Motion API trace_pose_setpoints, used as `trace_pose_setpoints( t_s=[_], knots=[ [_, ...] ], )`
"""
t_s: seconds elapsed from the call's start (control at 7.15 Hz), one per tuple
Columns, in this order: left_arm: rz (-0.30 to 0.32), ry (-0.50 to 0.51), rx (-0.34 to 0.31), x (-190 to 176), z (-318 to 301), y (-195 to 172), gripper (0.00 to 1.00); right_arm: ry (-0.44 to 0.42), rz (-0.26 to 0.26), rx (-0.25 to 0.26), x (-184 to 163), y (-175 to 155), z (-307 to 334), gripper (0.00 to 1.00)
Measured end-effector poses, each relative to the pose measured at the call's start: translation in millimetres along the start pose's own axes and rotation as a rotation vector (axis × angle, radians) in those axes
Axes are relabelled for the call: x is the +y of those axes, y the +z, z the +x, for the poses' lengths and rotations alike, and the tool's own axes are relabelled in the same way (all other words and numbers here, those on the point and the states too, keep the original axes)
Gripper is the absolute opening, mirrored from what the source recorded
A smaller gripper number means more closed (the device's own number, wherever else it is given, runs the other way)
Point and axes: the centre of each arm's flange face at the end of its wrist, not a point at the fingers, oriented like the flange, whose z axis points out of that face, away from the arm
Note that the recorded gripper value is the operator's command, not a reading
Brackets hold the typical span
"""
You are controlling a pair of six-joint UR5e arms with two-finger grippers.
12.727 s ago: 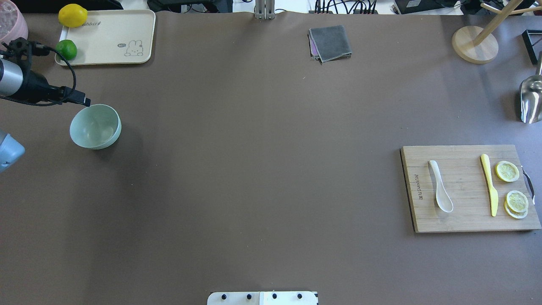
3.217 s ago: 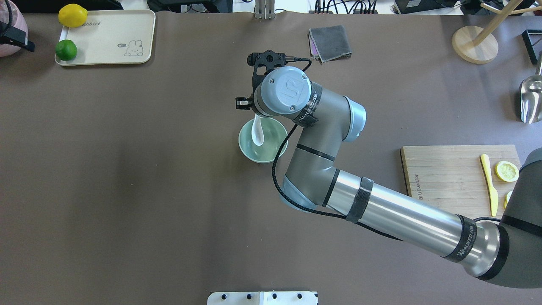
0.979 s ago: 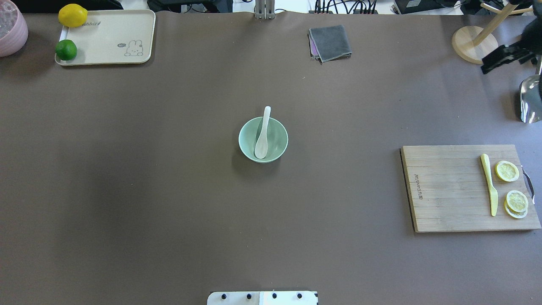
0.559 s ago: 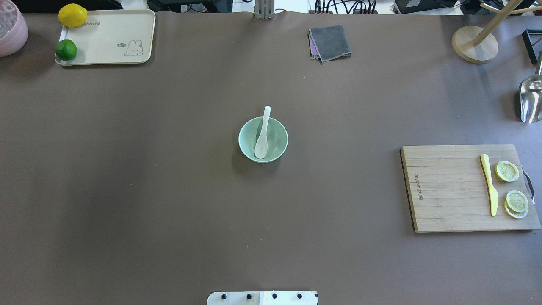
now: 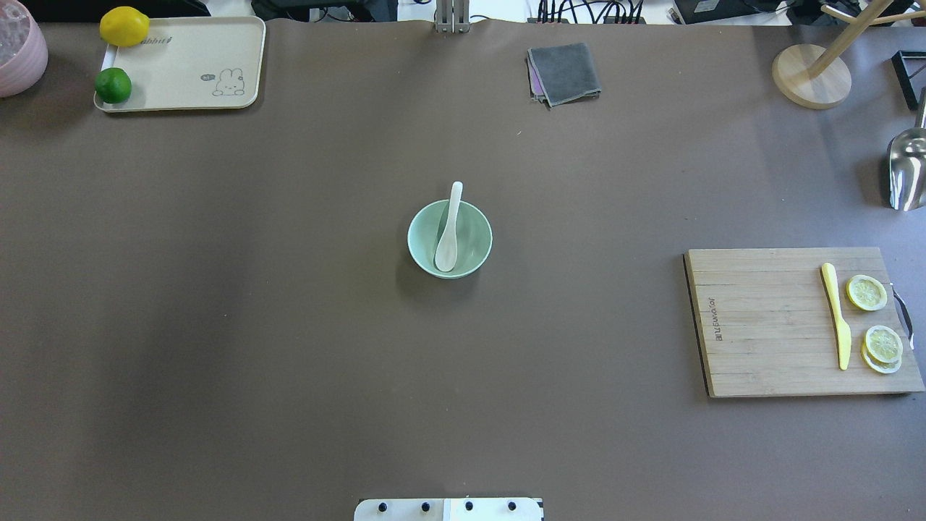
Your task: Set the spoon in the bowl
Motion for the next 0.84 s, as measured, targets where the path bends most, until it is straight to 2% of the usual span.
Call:
trace_pose_setpoints(
  t_s=[0.42, 0.84],
  knots=[
    [-0.039, 0.046, 0.006, 1, 23, 24, 0.98, 0.018, -0.001, -0.013, 6, 1, 5, 1.00],
    [-0.047, 0.059, 0.007, 0, 29, 29, 0.98, 0.021, 0.002, -0.016, 6, 0, 5, 1.00]
  ],
)
